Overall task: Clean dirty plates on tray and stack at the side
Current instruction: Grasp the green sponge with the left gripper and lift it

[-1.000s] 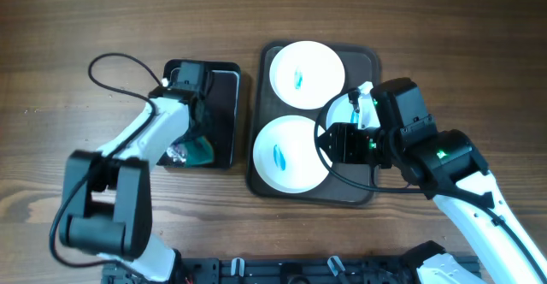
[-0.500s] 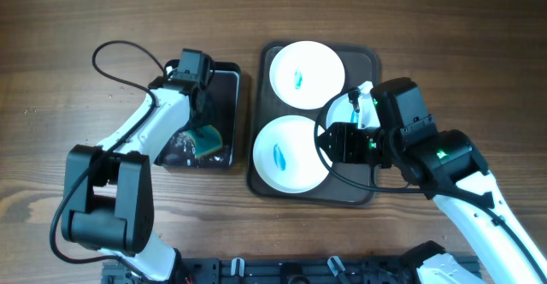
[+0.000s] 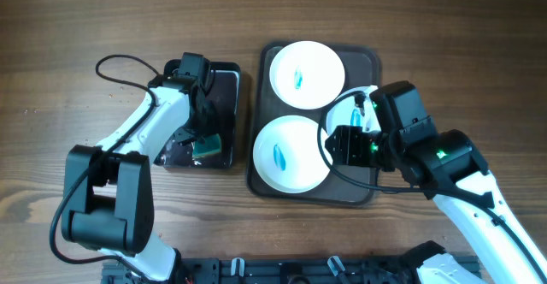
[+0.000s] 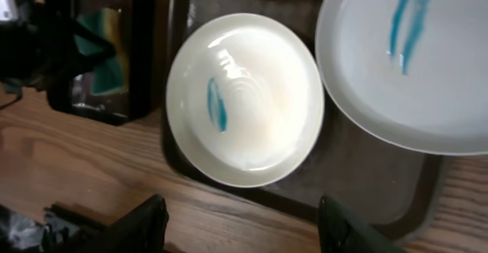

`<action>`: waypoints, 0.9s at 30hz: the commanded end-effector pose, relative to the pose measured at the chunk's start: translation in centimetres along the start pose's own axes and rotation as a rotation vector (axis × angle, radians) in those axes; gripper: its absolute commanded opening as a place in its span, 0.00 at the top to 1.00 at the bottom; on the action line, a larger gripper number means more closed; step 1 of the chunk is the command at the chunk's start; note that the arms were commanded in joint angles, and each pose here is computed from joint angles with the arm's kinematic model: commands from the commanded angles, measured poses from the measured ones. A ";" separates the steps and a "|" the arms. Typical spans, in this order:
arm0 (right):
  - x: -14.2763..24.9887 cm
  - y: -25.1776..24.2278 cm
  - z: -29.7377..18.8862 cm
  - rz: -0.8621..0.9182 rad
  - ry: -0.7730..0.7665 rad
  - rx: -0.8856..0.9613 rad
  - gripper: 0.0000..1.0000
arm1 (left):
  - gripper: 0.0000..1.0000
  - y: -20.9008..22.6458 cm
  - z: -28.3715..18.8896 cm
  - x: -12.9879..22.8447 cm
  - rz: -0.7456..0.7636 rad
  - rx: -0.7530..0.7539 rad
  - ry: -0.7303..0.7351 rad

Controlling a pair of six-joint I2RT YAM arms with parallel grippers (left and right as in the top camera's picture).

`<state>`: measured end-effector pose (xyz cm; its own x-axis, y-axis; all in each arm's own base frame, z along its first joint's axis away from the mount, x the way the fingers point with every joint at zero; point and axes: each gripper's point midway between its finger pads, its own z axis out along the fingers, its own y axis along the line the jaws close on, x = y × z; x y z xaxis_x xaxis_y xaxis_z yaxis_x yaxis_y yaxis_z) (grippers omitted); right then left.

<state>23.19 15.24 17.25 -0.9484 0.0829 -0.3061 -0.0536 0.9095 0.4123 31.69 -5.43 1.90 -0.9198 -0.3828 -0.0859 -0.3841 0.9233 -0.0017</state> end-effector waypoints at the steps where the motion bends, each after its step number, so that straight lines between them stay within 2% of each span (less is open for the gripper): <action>1: 0.2 -1.1 0.4 0.016 0.003 0.061 0.36 | 0.54 0.3 1.3 0.6 -0.074 0.000 -0.001; 2: 0.2 -1.2 0.6 0.016 0.009 0.065 0.36 | 0.56 0.3 1.7 0.6 -0.074 0.005 -0.006; 3: 0.2 -1.2 0.7 0.014 0.014 0.067 0.36 | 0.62 0.3 1.9 0.6 -0.074 0.009 -0.012; 4: 0.3 -1.3 0.9 0.009 0.020 0.071 0.36 | 0.76 0.2 2.0 0.5 -0.068 0.012 -0.017; 7: 0.4 -1.6 1.5 0.001 0.046 0.084 0.36 | 0.94 0.2 1.9 0.3 -0.067 0.015 -0.027; 10: 0.6 -1.9 2.6 0.011 0.083 0.099 0.39 | 0.96 0.0 1.3 -0.1 -0.067 0.019 -0.032; 12: 1.0 -1.9 3.4 0.022 0.123 0.097 0.48 | 0.96 -0.2 0.5 -0.4 -0.065 0.026 -0.042; 13: 1.2 -1.7 3.8 0.023 0.144 0.086 0.53 | 0.85 -0.3 0.1 -0.7 -0.065 0.031 -0.049; 15: 1.3 -1.3 4.4 0.000 0.168 0.059 0.54 | 0.57 -0.5 -0.5 -1.0 -0.066 0.040 -0.062; 17: 1.2 -0.8 4.6 -0.017 0.173 0.032 0.53 | 0.48 -0.5 -0.8 -1.0 -0.066 0.042 -0.064; 24: 1.1 -0.3 4.0 -0.027 0.156 0.003 0.53 | 0.48 -0.2 -2.5 -0.8 0.003 0.049 -0.083; 27: 1.1 -0.1 3.4 -0.031 0.143 -0.002 0.57 | 0.48 -0.2 -2.7 -0.9 0.002 0.055 -0.090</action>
<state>23.75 16.35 13.09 -0.9853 0.0198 -0.1699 -0.0479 0.9215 0.3854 31.46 -5.32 3.13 -0.9065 -0.4017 -0.1297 -0.4014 0.9154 -0.0294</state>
